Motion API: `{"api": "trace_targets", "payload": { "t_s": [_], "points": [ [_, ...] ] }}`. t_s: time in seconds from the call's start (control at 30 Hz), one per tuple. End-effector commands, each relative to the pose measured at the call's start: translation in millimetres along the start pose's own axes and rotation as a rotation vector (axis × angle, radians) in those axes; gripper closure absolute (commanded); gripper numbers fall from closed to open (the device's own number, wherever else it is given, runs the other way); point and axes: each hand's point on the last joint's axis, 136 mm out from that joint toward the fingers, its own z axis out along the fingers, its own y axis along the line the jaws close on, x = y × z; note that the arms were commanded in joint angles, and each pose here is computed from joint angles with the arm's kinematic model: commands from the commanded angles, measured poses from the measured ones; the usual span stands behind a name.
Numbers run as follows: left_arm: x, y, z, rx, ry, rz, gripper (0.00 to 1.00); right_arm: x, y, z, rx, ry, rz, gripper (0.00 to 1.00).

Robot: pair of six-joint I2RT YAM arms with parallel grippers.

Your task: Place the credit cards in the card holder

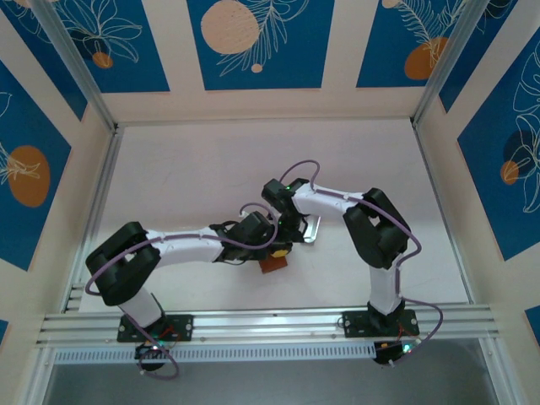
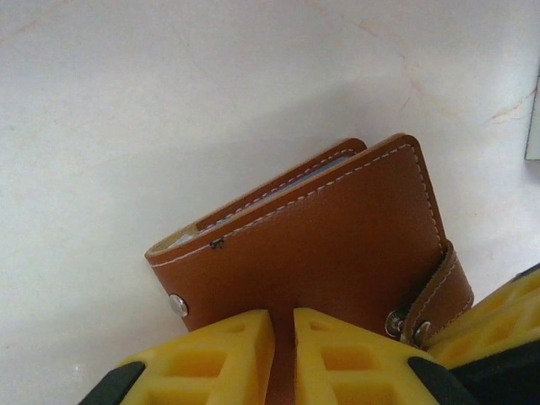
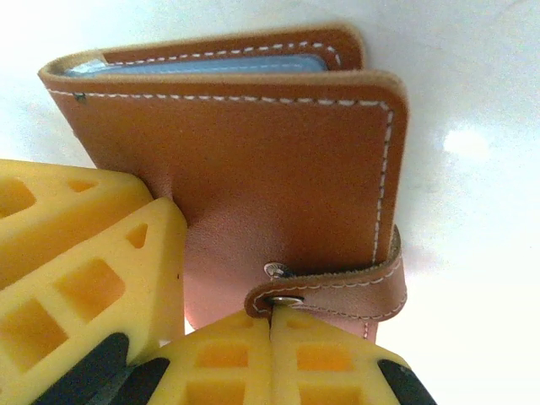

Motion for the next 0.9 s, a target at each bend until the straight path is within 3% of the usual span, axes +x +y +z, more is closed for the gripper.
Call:
{"api": "trace_targets", "payload": {
  "t_s": [0.0,0.33,0.87],
  "points": [
    [13.6,3.1,9.4,-0.008,0.029,0.023,0.83,1.0,9.4,32.4,-0.045,0.011,-0.047,1.0],
    [16.4,1.4,12.8,-0.009,0.024,0.027,0.84,-4.2,19.7,5.3,-0.275,0.021,-0.025,1.0],
    [17.8,1.6,15.9,-0.009,0.028,0.034,0.83,-6.4,9.4,-19.6,-0.309,-0.012,0.013,1.0]
  ]
}}
